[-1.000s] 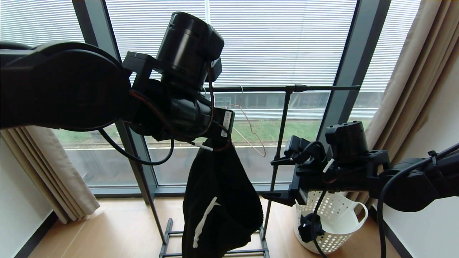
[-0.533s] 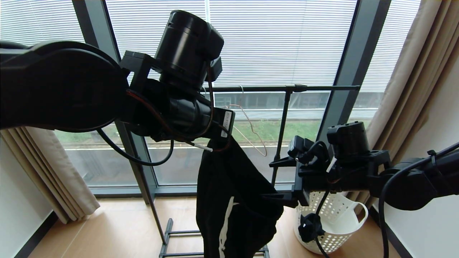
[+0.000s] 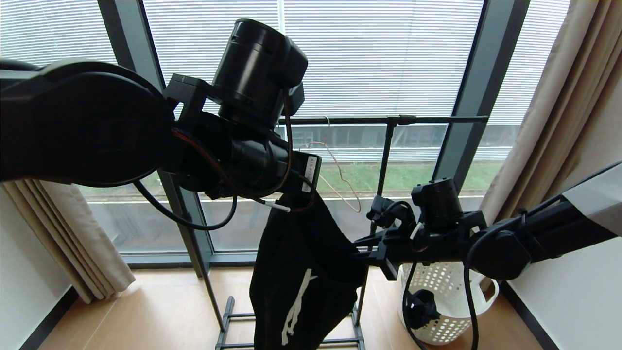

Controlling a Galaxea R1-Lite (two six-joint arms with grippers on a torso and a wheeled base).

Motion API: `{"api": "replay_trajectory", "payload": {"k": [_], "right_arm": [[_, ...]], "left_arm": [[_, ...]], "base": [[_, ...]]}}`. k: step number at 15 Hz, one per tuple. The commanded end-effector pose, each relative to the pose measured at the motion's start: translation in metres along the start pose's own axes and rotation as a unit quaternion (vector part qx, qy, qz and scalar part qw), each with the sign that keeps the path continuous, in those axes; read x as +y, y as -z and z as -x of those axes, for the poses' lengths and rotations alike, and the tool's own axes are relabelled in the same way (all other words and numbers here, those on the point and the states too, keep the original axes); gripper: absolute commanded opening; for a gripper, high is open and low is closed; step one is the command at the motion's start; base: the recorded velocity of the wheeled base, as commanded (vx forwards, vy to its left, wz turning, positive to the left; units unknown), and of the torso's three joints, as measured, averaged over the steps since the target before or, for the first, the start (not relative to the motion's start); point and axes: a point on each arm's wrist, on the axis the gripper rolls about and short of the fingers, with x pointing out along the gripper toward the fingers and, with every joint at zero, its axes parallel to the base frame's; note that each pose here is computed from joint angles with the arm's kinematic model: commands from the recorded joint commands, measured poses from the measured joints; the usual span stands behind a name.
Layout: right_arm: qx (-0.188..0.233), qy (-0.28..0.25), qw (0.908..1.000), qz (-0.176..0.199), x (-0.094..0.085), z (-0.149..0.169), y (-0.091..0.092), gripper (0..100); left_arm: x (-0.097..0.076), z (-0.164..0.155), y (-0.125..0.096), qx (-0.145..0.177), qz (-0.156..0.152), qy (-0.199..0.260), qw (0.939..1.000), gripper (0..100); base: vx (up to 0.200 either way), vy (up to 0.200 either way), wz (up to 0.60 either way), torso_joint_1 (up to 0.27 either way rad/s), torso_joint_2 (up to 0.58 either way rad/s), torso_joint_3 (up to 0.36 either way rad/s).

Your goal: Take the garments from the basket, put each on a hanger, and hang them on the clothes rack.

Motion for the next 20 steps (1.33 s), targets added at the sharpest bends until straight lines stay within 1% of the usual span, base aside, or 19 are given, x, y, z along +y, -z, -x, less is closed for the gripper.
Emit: {"api": "replay_trajectory", "payload": {"k": [1, 3, 4, 6, 7, 11, 12, 13, 15, 17, 18, 20], "right_arm": [[0.008, -0.004, 0.9999, -0.007, -0.003, -0.011, 0.006, 0], [0.003, 0.004, 0.9999, -0.01, -0.008, -0.007, 0.004, 0], [-0.002, 0.012, 0.9997, -0.019, -0.013, -0.003, 0.002, 0], [-0.024, 0.032, 0.998, -0.05, -0.024, 0.009, -0.008, 0], [-0.032, 0.04, 0.9973, -0.053, -0.027, 0.013, -0.012, 0], [-0.064, 0.08, 0.9935, -0.05, -0.032, 0.043, -0.03, 0], [-0.066, 0.081, 0.9933, -0.05, -0.032, 0.045, -0.031, 0], [-0.082, 0.098, 0.9909, -0.045, -0.034, 0.062, -0.038, 0], [-0.098, 0.114, 0.9879, -0.038, -0.035, 0.08, -0.045, 0], [-0.107, 0.12, 0.9863, -0.035, -0.032, 0.091, -0.048, 0], [-0.111, 0.122, 0.9858, -0.032, -0.031, 0.093, -0.05, 0], [-0.114, 0.136, 0.9835, -0.031, -0.032, 0.1, -0.051, 0]], "left_arm": [[0.0, 0.0, 0.0, 0.001, 0.0, 0.0, 1.0, 0], [0.001, -0.001, 0.004, 0.007, -0.001, -0.001, 1.0, 0], [0.002, 0.0, 0.006, 0.01, -0.001, -0.001, 1.0, 0], [0.003, 0.001, 0.011, 0.019, -0.006, -0.002, 0.9998, 0], [0.004, 0.001, 0.012, 0.02, -0.005, -0.002, 0.9998, 0], [0.006, -0.004, 0.032, 0.055, -0.019, -0.009, 0.9982, 0], [0.006, -0.005, 0.033, 0.057, -0.02, -0.01, 0.9982, 0], [0.006, -0.007, 0.04, 0.068, -0.024, -0.011, 0.9973, 0], [0.006, -0.011, 0.047, 0.078, -0.028, -0.012, 0.9965, 0], [0.006, -0.011, 0.049, 0.082, -0.029, -0.012, 0.9962, 0], [0.006, -0.012, 0.051, 0.085, -0.032, -0.012, 0.9958, 100], [0.006, -0.011, 0.057, 0.094, -0.037, -0.009, 0.9949, 100]], "base": [[0.0, 0.0, 0.0, 0.0, 0.0, 0.0], [0.0, 0.0, 0.0, 0.0, 0.0, 0.0], [0.0, 0.0, 0.0, 0.0, 0.0, 0.0], [0.0, 0.0, 0.0, 0.0, 0.0, 0.0], [0.0, 0.0, 0.0, 0.0, 0.0, 0.0], [0.0, 0.0, 0.0, 0.0, 0.0, 0.0], [0.0, 0.0, 0.0, 0.0, 0.0, 0.0], [0.0, 0.0, 0.0, 0.0, 0.0, 0.0], [0.0, 0.0, 0.0, 0.0, 0.0, 0.0], [0.0, 0.0, 0.0, 0.0, 0.0, 0.0], [0.0, 0.0, 0.0, 0.0, 0.0, 0.0], [0.0, 0.0, 0.0, 0.0, 0.0, 0.0]]}}
